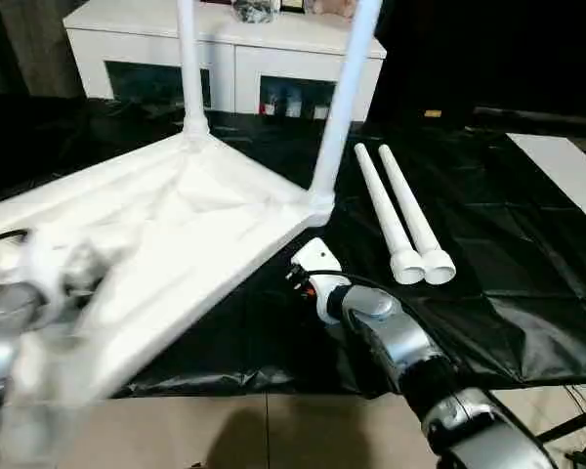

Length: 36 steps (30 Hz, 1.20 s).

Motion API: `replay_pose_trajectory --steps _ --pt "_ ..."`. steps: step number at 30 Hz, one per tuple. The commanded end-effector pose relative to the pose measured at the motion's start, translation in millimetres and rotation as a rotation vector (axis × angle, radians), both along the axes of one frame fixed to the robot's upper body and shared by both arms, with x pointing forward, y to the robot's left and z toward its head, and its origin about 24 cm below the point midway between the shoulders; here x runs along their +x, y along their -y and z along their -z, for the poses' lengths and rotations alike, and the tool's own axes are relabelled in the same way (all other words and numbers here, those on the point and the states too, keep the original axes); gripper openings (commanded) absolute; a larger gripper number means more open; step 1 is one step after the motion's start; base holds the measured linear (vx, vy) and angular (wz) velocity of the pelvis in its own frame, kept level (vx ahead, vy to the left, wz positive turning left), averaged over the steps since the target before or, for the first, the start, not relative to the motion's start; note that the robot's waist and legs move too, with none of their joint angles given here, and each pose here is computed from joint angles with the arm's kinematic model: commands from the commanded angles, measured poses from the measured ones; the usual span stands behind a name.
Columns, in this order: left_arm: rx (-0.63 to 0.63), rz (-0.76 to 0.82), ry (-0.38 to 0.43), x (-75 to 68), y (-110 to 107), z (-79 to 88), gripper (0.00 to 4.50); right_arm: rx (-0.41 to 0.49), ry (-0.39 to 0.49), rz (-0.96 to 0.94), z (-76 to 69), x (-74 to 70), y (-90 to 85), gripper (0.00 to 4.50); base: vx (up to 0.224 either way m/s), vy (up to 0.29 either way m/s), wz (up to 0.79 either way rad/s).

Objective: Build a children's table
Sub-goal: Rotate table base

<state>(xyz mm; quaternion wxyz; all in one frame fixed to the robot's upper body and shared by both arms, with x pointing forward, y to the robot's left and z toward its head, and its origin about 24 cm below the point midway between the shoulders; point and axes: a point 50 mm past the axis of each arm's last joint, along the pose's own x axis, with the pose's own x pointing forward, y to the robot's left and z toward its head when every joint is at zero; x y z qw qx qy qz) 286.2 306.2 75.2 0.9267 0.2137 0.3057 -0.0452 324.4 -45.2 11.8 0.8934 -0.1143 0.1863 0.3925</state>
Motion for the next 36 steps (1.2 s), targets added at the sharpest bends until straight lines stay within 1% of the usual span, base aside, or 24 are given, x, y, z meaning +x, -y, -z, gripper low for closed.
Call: replay_pose_trajectory --steps 1,3,4,6,7,8,11,14,15,17,18,19,20,21,23,25,26,27,29,30,31,32,33,36 --pt "-0.025 0.063 -0.043 2.2 16.4 7.1 4.47 -0.033 0.007 0.030 1.6 4.0 5.0 3.99 0.000 0.000 0.00" --pt "-0.034 0.109 -0.052 3.4 26.2 3.5 4.47 -0.027 0.012 0.044 -1.0 8.1 1.4 3.99 0.000 0.000 0.00" --pt "-0.056 0.176 -0.059 3.9 40.0 -2.2 4.47 -0.017 0.023 0.063 -6.5 13.9 -4.4 3.99 0.000 0.000 0.00" --pt "-0.073 0.216 -0.063 3.9 48.8 -5.5 4.47 -0.012 0.033 0.073 -10.4 17.4 -8.4 3.99 0.000 0.000 0.00" --pt "-0.073 0.216 -0.063 3.9 48.8 -5.5 4.47 -0.012 0.033 0.073 -10.4 17.4 -8.4 3.99 0.000 0.000 0.00" --pt "-0.102 0.274 -0.068 4.5 62.6 -7.9 4.47 0.003 0.046 0.077 -16.2 21.3 -14.1 3.99 0.000 0.000 0.00" --pt "-0.171 0.354 -0.074 5.2 85.0 -6.5 4.47 0.025 0.066 0.076 -23.8 25.3 -21.2 3.99 0.000 0.000 0.00" --pt "-0.193 0.387 -0.070 7.1 98.4 -2.0 4.47 0.042 0.075 0.076 -27.6 27.3 -24.0 3.99 0.000 0.000 0.00" --pt "-0.205 0.409 -0.054 9.1 106.8 -1.2 4.47 0.056 0.077 0.070 -29.4 28.2 -25.4 3.99 0.000 0.000 0.00" --pt "-0.236 0.431 -0.033 11.7 115.6 -2.0 4.47 0.059 0.083 0.071 -30.6 29.2 -25.2 3.99 0.000 0.000 0.00" --pt "-0.236 0.431 -0.033 11.7 115.6 -2.0 4.47 0.059 0.083 0.071 -30.6 29.2 -25.2 3.99 0.000 0.000 0.00" --pt "-0.244 0.433 -0.023 13.6 119.0 -2.3 4.47 0.057 0.087 0.078 -31.1 30.2 -24.2 3.99 0.000 0.000 0.00" --pt "-0.258 0.452 0.030 20.8 128.4 -3.8 4.47 0.053 0.104 0.108 -32.8 33.2 -19.6 3.99 0.000 0.000 0.00" --pt "-0.258 0.460 0.050 24.1 132.4 -4.0 4.47 0.054 0.111 0.120 -33.8 34.6 -17.1 3.99 0.000 0.000 0.00" --pt "-0.282 0.477 0.078 28.6 141.9 -5.3 4.47 0.054 0.133 0.137 -36.6 37.4 -12.5 3.99 0.000 0.000 0.00" --pt "-0.298 0.478 0.088 30.1 145.1 -6.0 4.47 0.053 0.143 0.142 -37.9 38.5 -10.9 3.99 0.000 0.000 0.00" --pt "-0.294 0.476 0.133 35.9 151.9 -9.6 4.47 0.070 0.169 0.147 -43.3 41.8 -5.3 3.99 0.000 0.000 0.00" --pt "-0.292 0.476 0.140 36.8 152.8 -10.1 4.47 0.073 0.173 0.147 -44.2 42.3 -4.4 3.99 0.000 0.000 0.00" --pt "-0.275 0.487 0.203 43.1 157.6 -18.3 4.47 0.111 0.214 0.126 -54.1 46.1 6.5 3.99 0.000 0.000 0.00" --pt "-0.276 0.492 0.222 45.0 157.9 -22.1 4.47 0.124 0.232 0.113 -58.2 47.0 11.4 3.99 0.000 0.000 0.00" --pt "-0.276 0.492 0.222 45.0 157.9 -22.1 4.47 0.124 0.232 0.113 -58.2 47.0 11.4 3.99 0.000 0.000 0.00" --pt "-0.273 0.516 0.258 47.9 156.0 -28.1 4.47 0.145 0.256 0.095 -64.0 47.1 20.4 3.99 0.000 0.000 0.00" --pt "-0.272 0.535 0.276 48.6 154.1 -31.9 4.47 0.156 0.269 0.089 -66.9 46.4 25.4 3.99 0.000 0.000 0.00" --pt "-0.290 0.596 0.304 46.6 146.7 -43.5 4.47 0.198 0.300 0.062 -75.4 41.0 38.3 3.99 0.000 0.000 0.00"
